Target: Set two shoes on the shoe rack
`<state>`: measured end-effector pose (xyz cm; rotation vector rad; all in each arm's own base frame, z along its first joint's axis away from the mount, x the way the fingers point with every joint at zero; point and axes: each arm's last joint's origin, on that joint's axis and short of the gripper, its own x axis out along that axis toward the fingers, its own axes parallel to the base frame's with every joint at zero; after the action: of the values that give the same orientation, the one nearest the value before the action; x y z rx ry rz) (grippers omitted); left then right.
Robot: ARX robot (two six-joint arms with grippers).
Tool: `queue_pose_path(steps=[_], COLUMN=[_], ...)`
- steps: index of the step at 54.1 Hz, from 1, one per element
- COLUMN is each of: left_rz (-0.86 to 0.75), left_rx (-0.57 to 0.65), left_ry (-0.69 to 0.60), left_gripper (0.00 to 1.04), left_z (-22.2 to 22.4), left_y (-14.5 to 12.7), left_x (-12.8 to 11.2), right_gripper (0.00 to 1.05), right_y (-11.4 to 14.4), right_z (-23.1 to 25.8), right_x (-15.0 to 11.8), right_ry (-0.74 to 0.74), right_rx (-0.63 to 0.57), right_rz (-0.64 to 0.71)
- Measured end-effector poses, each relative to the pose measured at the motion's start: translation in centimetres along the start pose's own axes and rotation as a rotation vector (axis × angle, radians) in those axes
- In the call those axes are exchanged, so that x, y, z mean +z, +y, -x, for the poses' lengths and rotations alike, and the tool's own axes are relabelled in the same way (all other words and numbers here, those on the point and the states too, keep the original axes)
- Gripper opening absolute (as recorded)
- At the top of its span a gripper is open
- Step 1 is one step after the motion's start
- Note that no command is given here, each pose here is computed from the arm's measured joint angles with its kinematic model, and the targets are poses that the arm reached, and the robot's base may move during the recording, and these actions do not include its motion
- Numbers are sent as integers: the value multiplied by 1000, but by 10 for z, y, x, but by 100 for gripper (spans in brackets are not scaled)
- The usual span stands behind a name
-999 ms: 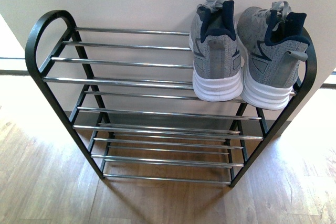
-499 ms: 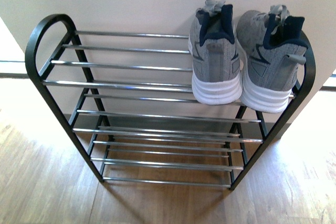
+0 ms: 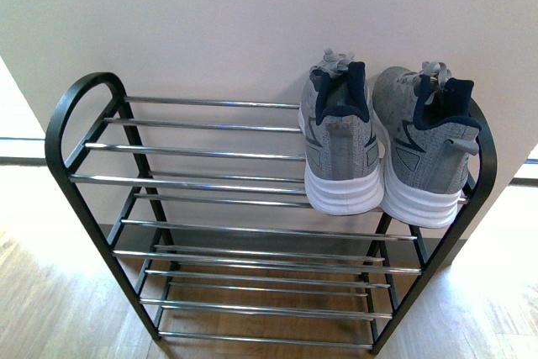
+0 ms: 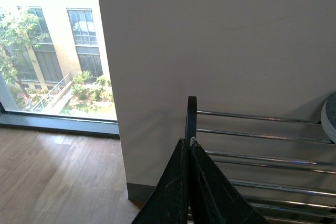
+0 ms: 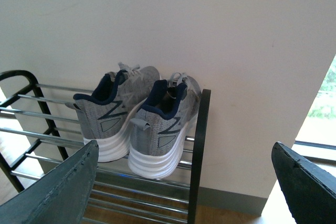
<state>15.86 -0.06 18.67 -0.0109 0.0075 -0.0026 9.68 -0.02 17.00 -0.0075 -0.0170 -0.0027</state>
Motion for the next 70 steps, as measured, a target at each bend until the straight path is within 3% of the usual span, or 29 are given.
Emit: queue_pose_path(steps=[27, 63, 70], left_rz=[0, 0, 0], left_rx=[-1, -1, -1], left_ry=[-13, -22, -27], left_gripper=[1, 1, 27], left_z=[27, 46, 47], left_y=[0, 0, 0], left_x=[-18, -16, -16], right_gripper=[96, 96, 96], right_y=[0, 0, 0], right_z=[0, 0, 0], right_x=[0, 0, 0], right_ry=[0, 0, 0], right_rx=[0, 0, 0], right_rz=[0, 0, 0])
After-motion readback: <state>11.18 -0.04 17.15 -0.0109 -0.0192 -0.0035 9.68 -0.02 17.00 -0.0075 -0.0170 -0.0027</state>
